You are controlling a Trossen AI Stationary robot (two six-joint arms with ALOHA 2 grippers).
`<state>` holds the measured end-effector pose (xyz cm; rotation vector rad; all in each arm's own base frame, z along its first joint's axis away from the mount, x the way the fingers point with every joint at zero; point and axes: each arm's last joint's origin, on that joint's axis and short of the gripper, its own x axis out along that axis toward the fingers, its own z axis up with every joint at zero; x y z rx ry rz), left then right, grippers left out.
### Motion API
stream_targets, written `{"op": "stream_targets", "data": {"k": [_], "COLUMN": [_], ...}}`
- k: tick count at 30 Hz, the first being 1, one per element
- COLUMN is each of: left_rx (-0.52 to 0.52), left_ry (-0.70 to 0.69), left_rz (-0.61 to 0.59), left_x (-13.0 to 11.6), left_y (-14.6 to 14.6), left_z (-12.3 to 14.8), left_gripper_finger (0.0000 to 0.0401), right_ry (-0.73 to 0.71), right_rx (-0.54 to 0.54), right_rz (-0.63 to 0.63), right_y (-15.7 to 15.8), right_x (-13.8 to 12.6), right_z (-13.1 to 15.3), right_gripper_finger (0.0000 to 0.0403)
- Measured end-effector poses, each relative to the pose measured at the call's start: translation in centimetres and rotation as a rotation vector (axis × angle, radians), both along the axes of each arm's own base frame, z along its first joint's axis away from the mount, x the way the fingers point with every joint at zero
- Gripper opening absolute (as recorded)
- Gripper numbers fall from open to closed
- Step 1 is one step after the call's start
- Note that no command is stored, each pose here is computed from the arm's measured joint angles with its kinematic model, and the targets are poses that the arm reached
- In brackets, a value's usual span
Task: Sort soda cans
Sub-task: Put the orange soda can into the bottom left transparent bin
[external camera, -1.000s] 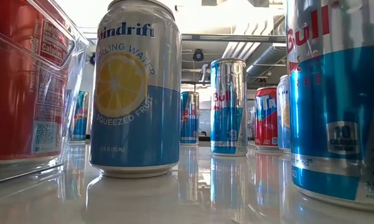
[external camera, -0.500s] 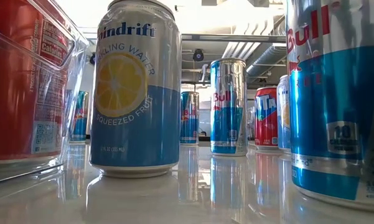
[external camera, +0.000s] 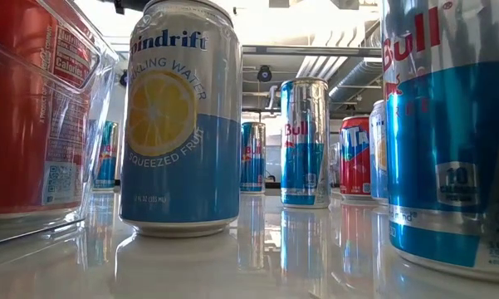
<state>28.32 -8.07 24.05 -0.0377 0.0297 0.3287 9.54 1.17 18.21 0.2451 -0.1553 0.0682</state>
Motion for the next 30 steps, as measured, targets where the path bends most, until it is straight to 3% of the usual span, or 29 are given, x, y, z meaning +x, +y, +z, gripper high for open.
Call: {"op": "stream_targets", "data": {"k": [3, 6, 8, 14, 17, 20, 23, 30], "left_rx": [-0.014, -0.022, -0.022, -0.021, -0.021, -0.018, -0.018, -0.026], "left_ry": [0.012, 0.014, 0.014, 0.016, 0.017, 0.026, 0.036, 0.059], "left_rz": [-0.004, -0.003, -0.002, 0.005, 0.005, 0.005, 0.005, 0.007], "left_x": [-0.1, -0.1, -0.1, 0.0, 0.0, 0.0, 0.0, -0.1], "left_y": [-0.2, -0.2, -0.2, 0.0, 0.0, 0.0, 0.0, 0.0], "left_z": [-0.2, -0.3, -0.3, -0.3, -0.3, -0.4, -0.5, -0.8], "left_gripper_finger": [0.0349, 0.0349, 0.0349, 0.0349, 0.0349, 0.0349, 0.0349, 0.0349], "right_ry": [-0.209, -0.329, -0.297, 0.158, 0.356, 0.53, 0.694, 1.052], "right_rx": [0.121, 0.096, 0.064, -0.056, -0.19, -0.272, -0.272, -0.228], "right_rz": [0.021, 0.024, 0.003, -0.215, -0.297, -0.301, -0.249, -0.152], "right_y": [-0.1, -0.2, -0.2, -0.5, -0.5, -0.4, -0.7, -2.9], "right_x": [-0.6, -1.1, -1.3, 0.6, 2.7, 5.2, 7.5, 11.7], "right_z": [2.0, 3.5, 4.8, 7.6, 8.6, 9.7, 10.6, 10.5], "right_gripper_finger": [0.0179, 0.0179, 0.0179, 0.0179, 0.0179, 0.0181, 0.0197, 0.0285]}}
